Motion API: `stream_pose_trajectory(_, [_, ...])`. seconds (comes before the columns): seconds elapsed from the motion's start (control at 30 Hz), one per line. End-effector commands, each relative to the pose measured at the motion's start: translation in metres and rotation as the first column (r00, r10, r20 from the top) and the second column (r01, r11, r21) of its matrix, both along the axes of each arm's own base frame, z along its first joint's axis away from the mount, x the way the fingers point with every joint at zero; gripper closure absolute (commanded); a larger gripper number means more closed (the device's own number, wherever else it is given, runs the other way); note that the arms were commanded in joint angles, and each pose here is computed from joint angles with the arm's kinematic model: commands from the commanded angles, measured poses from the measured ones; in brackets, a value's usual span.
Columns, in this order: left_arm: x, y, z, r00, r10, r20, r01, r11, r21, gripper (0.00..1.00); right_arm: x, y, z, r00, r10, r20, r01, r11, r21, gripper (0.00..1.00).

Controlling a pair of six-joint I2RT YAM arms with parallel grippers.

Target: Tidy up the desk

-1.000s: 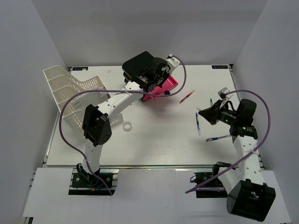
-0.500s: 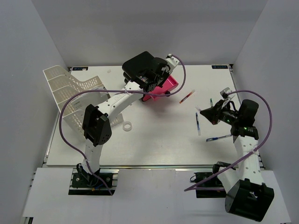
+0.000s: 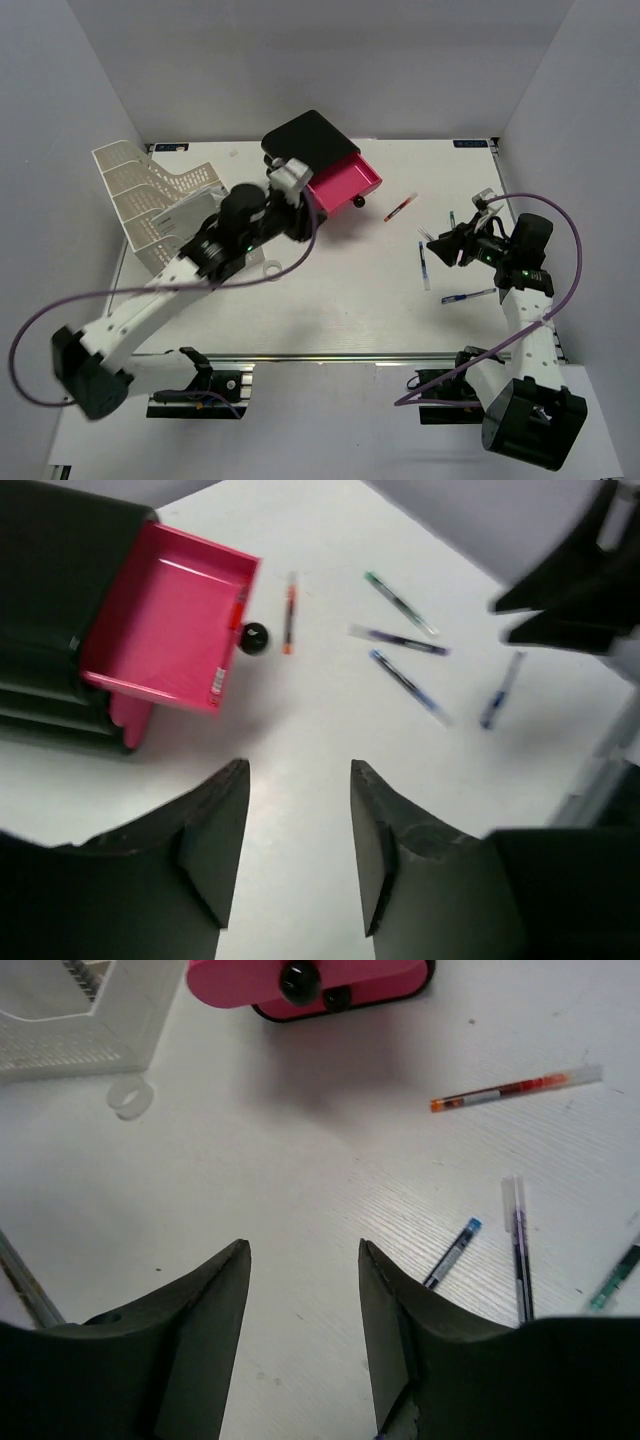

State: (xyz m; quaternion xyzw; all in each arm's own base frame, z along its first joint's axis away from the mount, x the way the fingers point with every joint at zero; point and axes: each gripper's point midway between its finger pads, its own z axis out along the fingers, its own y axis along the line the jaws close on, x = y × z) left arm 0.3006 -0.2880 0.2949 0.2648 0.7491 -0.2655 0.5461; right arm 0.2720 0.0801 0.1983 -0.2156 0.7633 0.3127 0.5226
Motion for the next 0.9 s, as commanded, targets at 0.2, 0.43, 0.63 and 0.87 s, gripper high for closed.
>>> stream_pose_trajectory(0.2, [-0.056, 0.006, -0.043, 0.986, -0.159, -0.045, 0.154, 0.984, -0.094, 0.20, 0.028, -0.041, -0.009, 0.983, -0.172, -0.057, 0.154, 0.958, -0.241, 0.49])
stream_pose_trajectory(0.43, [-0.054, 0.017, -0.064, 0.990, -0.141, -0.031, 0.141, 0.990, -0.002, 0.16, 0.035, -0.076, -0.003, 0.951, -0.295, -0.094, 0.231, 0.879, -0.418, 0.55])
stream_pose_trajectory(0.63, [-0.061, 0.027, -0.047, 0.992, -0.124, 0.012, 0.124, 0.992, -0.021, 0.55, 0.013, -0.068, -0.023, 0.993, -0.018, -0.119, -0.051, 0.833, -0.551, 0.55])
stream_pose_trajectory(0.87, [-0.062, 0.035, -0.035, 0.995, -0.091, 0.048, 0.093, 0.995, -0.046, 0.70, -0.036, -0.038, -0.049, 0.914, 0.337, -0.224, -0.405, 0.751, -0.522, 0.35])
